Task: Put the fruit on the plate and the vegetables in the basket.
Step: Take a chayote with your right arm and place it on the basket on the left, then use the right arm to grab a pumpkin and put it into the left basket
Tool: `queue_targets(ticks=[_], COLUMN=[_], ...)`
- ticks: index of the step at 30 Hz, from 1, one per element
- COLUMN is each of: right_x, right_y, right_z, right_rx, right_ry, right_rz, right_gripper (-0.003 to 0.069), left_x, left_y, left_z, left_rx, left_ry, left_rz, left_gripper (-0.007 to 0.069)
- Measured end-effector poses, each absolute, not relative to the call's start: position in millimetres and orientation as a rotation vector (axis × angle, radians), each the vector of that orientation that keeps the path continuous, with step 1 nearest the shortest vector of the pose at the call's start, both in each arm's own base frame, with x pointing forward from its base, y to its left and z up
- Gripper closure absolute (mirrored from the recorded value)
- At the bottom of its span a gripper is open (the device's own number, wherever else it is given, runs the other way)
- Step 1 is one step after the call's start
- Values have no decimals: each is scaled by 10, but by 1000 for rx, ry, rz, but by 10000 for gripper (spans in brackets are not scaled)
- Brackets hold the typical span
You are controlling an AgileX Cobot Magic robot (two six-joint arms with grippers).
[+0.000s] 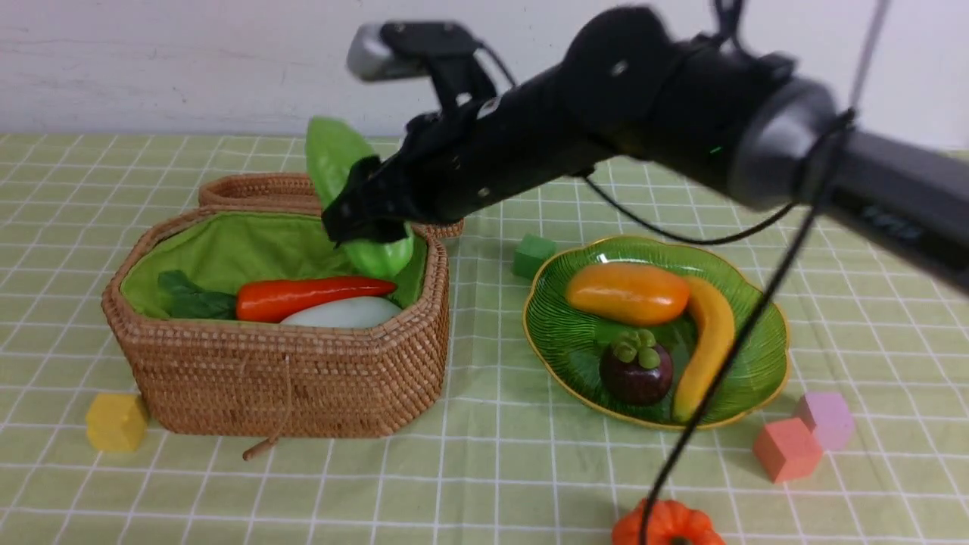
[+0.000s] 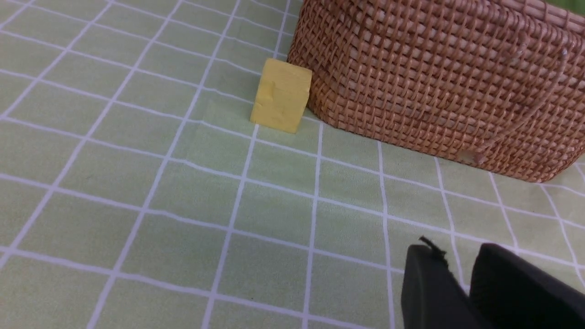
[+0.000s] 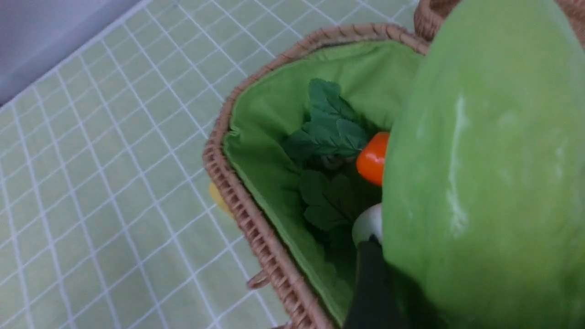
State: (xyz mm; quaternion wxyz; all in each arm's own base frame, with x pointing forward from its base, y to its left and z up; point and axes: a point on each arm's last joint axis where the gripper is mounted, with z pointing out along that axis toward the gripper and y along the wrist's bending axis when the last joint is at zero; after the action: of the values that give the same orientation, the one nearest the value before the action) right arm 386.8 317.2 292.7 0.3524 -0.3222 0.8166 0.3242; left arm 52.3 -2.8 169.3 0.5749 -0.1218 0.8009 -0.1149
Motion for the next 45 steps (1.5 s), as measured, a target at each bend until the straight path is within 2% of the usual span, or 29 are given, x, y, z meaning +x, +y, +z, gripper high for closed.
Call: queue_targets(ticks=[3, 6, 9, 12, 14, 17, 18, 20, 23, 26, 29, 31, 35, 37, 41, 45], right_x=[4065, 4127, 4126, 4096, 4065, 3990, 3907, 3817, 3591, 3378, 3144, 3002, 2748, 2649, 2448, 2309], right_y=[3326, 3374, 3377, 3359, 3334, 3275, 3198, 3087, 2746, 2419, 2124, 1996, 1852, 1812, 1685, 1615], right_z=[2523, 2466, 2480, 2531, 2590, 2773, 2991, 3219, 3700, 4041, 4307, 4351, 4124, 3904, 3284, 2864], right_rx=[-844, -841, -848, -878, -910, -963, -985, -1002, -1056, -1069, -998, -977, -941, -929, -948, -940], right_ry=[2162, 2157, 2156, 2162, 2164, 2153, 2146, 2148, 2172, 2217, 2249, 2271, 2403, 2494, 2707, 2824], right_rz=[838, 847, 848, 850, 839, 807, 786, 746, 599, 463, 392, 386, 416, 440, 404, 404], right_gripper=[220, 214, 157, 18, -10, -17, -11, -3, 15, 29, 46, 51, 57, 60, 76, 108], left_x=[523, 523, 523, 523, 523, 523, 523, 523, 523, 523, 523, 523, 523, 523, 523, 523], left_y=[-28, -28, -28, -28, -28, -28, -28, -28, -28, -28, -28, -28, -28, -28, -28, -28], left_z=[1693, 1693, 1693, 1693, 1693, 1693, 1693, 1693, 1693, 1693, 1693, 1693, 1693, 1693, 1693, 1693], left_rx=[-285, -285, -285, -285, -285, -285, -285, -285, -285, -286, -286, -286, -286, -286, -286, -286], left_ry=[1876, 1876, 1876, 1876, 1876, 1876, 1876, 1876, 1876, 1876, 1876, 1876, 1876, 1876, 1876, 1876], left_rz=[-269, -269, -269, -269, -269, -269, -269, -269, -269, -269, -269, -269, -269, -269, -269, -269], left_gripper=[481, 481, 481, 481, 481, 481, 481, 481, 481, 481, 481, 481, 477, 475, 470, 466])
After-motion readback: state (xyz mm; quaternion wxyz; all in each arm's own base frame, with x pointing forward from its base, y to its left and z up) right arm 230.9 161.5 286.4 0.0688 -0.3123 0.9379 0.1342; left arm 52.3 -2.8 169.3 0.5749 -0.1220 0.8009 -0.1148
